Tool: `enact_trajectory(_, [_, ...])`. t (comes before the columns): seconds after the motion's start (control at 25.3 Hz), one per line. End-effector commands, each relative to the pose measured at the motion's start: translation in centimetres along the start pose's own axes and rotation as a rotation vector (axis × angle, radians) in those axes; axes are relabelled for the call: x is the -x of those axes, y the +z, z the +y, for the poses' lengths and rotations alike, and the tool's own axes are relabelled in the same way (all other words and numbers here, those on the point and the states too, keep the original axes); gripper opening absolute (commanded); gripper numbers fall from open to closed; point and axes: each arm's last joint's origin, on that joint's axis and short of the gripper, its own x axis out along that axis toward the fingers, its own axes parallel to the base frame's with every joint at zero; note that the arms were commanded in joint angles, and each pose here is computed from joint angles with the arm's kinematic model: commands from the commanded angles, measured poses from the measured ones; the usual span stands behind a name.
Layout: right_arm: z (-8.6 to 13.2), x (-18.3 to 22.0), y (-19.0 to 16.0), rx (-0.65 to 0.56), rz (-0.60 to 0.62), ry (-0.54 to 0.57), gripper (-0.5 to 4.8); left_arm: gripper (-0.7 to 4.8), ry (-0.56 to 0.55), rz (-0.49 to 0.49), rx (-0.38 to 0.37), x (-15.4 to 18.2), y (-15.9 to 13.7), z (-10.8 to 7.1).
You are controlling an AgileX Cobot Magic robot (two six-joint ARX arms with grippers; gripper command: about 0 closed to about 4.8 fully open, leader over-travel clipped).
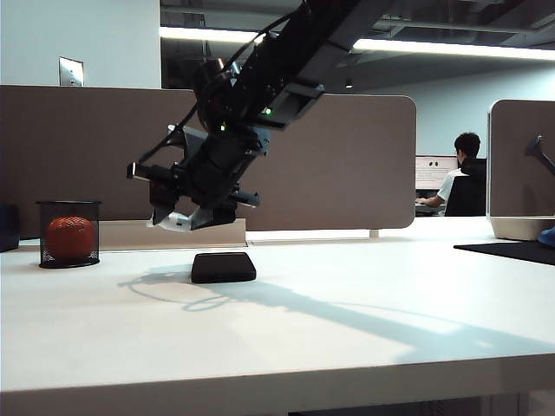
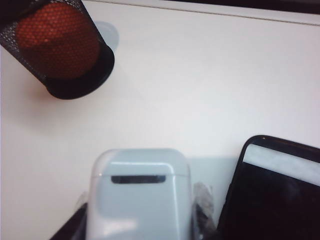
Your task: Find the wireless headphone case on the desktop and place it on the left side of the phone.
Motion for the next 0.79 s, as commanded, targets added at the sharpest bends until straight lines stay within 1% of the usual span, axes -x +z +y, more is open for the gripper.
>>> enact_trajectory(0.04, [0.3, -0.2, -0.3, 0.001, 0.012, 0.006, 2.01, -0.06, -0.006, -0.007, -0.002, 0.0, 0.1, 0.0])
enact_trajectory(0.28, [0.2, -1.1, -1.4, 0.002, 0.042, 0.005, 2.01, -0.06, -0.006, -0.007, -0.002, 0.0, 0.1, 0.0])
enact_trajectory(0.79, [0.2, -2.3, -2.9, 0.004, 0.065, 0.021, 2.01, -0.06, -0.006, -0.007, -0.002, 0.0, 0.1, 0.0])
